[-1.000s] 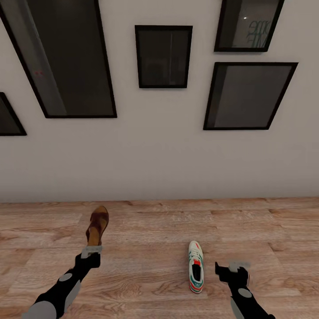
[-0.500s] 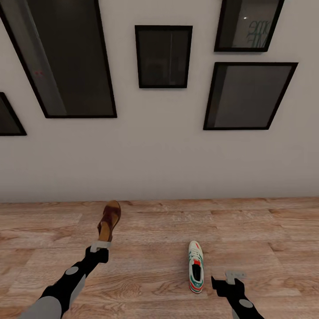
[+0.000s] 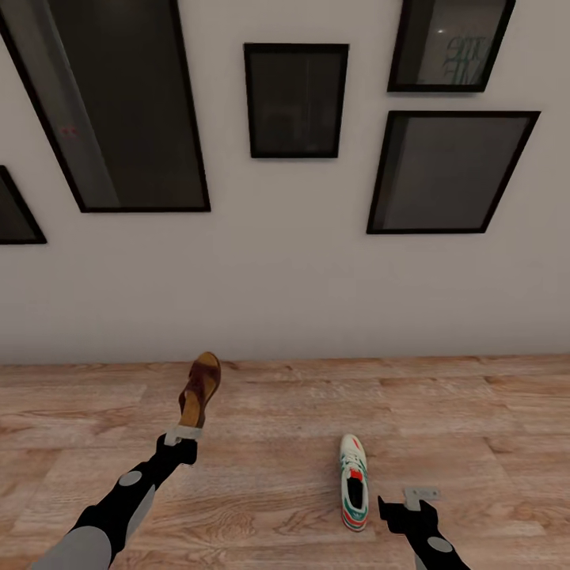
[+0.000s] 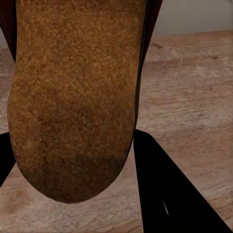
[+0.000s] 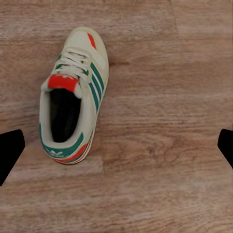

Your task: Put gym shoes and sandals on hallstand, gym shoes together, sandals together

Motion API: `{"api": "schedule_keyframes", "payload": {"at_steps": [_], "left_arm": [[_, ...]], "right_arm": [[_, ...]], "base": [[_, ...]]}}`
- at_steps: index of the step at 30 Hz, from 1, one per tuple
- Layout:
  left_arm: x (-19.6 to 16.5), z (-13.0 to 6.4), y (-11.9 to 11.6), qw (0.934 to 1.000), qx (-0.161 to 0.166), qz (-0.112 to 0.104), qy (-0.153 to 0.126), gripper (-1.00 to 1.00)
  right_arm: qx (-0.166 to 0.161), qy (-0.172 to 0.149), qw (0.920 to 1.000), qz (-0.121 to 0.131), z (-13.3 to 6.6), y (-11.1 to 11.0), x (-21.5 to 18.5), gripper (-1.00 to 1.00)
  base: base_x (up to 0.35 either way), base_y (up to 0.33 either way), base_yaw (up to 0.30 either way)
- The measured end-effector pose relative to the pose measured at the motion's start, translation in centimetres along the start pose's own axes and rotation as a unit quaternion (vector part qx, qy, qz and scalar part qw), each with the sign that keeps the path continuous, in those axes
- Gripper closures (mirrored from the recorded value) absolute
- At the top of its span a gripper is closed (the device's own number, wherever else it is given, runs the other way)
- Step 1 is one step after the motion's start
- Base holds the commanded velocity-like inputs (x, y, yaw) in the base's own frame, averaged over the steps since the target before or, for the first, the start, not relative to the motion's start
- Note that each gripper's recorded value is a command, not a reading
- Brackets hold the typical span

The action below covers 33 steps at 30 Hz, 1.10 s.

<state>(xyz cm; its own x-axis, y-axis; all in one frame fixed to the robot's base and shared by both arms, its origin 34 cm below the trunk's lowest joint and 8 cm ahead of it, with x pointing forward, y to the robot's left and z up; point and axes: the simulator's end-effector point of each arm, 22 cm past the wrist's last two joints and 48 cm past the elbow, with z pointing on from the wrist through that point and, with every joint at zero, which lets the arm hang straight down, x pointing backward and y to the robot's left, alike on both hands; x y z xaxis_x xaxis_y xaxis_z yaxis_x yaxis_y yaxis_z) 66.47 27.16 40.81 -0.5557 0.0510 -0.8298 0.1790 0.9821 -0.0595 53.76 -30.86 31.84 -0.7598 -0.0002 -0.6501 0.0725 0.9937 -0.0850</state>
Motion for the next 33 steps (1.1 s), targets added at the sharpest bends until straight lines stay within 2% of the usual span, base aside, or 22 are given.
{"api": "schedule_keyframes", "payload": {"at_steps": [9,23,24,26,33], "left_arm": [[-0.1,0.0,0.0,1.0,0.0,0.001,-0.002,1.0],[-0.2,0.1,-0.8,1.0,0.004,-0.001,-0.005,1.0],[-0.5,0.5,-2.3,0.9999,0.014,-0.001,-0.009,1.0],[-0.9,0.7,-3.2,0.9997,0.02,0.0,-0.012,1.0],[-5.2,1.5,-8.1,0.996,0.061,0.046,-0.046,1.0]], "right_arm": [[0.002,0.0,1.0,0.001,0.0,-0.2,0.1,-1.0],[0.004,0.001,1.0,0.004,0.0,-0.2,0.1,-1.0],[0.004,0.002,1.0,0.004,0.0,-0.2,0.2,-1.0],[0.004,0.002,1.0,0.005,0.0,-0.2,0.2,-1.0],[0.003,0.001,1.0,0.006,0.0,0.0,0.1,-1.0]], "base": [[0.156,0.209,0.0],[0.012,0.082,0.0],[0.0,0.025,0.0],[0.0,0.017,0.0],[0.0,0.005,0.0]]}}
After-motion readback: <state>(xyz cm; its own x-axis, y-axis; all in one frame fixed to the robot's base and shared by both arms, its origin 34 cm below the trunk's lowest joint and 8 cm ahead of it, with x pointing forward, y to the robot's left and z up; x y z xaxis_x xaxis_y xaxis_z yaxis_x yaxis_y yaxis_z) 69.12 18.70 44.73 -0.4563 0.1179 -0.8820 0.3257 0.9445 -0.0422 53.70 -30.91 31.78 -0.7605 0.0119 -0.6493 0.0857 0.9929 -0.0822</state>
